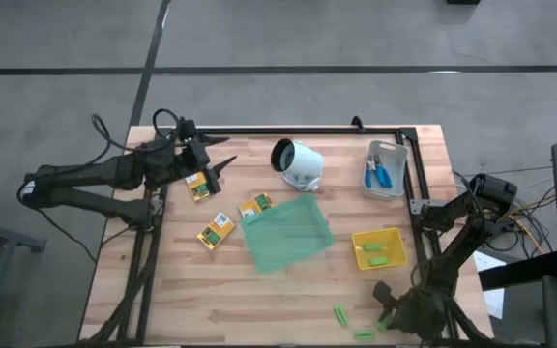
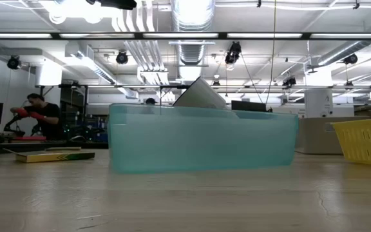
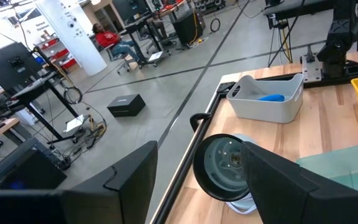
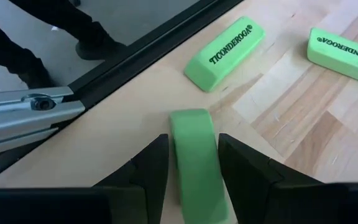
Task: Pick & Place School Supplies
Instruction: Put the green eraser into the yellow bin
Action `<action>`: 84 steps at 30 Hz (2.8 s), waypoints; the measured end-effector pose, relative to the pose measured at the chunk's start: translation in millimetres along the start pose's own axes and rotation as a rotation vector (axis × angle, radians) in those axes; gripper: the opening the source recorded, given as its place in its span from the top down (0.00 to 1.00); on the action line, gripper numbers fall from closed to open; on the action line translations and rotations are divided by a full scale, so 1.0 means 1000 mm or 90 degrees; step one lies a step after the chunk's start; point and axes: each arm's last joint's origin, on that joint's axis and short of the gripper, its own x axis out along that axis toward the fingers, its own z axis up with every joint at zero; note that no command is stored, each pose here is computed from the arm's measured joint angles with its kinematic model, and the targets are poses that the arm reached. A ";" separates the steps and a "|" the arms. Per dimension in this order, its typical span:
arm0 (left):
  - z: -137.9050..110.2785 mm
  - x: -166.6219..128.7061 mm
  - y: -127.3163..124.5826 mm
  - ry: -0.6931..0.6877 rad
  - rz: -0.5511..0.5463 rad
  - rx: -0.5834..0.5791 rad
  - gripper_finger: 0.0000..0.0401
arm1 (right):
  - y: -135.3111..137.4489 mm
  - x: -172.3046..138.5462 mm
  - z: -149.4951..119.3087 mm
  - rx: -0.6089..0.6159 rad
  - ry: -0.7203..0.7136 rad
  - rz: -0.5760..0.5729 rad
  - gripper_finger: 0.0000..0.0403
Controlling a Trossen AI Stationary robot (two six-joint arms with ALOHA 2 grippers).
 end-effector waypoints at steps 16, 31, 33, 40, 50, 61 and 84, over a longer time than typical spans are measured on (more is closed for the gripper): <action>0.000 0.000 0.000 0.000 0.000 0.000 0.41 | 0.000 -0.001 0.000 -0.001 0.001 -0.001 0.81; 0.000 0.000 0.000 0.000 0.000 0.000 0.41 | -0.007 -0.035 0.021 0.030 -0.075 -0.014 0.80; 0.000 0.000 0.000 0.001 0.000 0.001 0.41 | -0.011 -0.048 0.027 0.036 -0.088 -0.016 0.80; -0.001 0.000 0.000 0.005 -0.002 0.003 0.41 | -0.029 -0.108 0.043 0.049 -0.127 -0.102 0.80; -0.001 0.000 0.000 0.008 -0.003 0.005 0.41 | -0.055 -0.173 0.043 0.164 -0.148 -0.165 0.80; -0.001 0.000 0.000 0.008 -0.003 0.005 0.41 | -0.078 -0.176 0.018 0.344 -0.039 -0.285 0.80; -0.001 0.000 0.000 0.008 -0.003 0.005 0.41 | -0.102 -0.112 -0.021 0.565 0.088 -0.349 0.80</action>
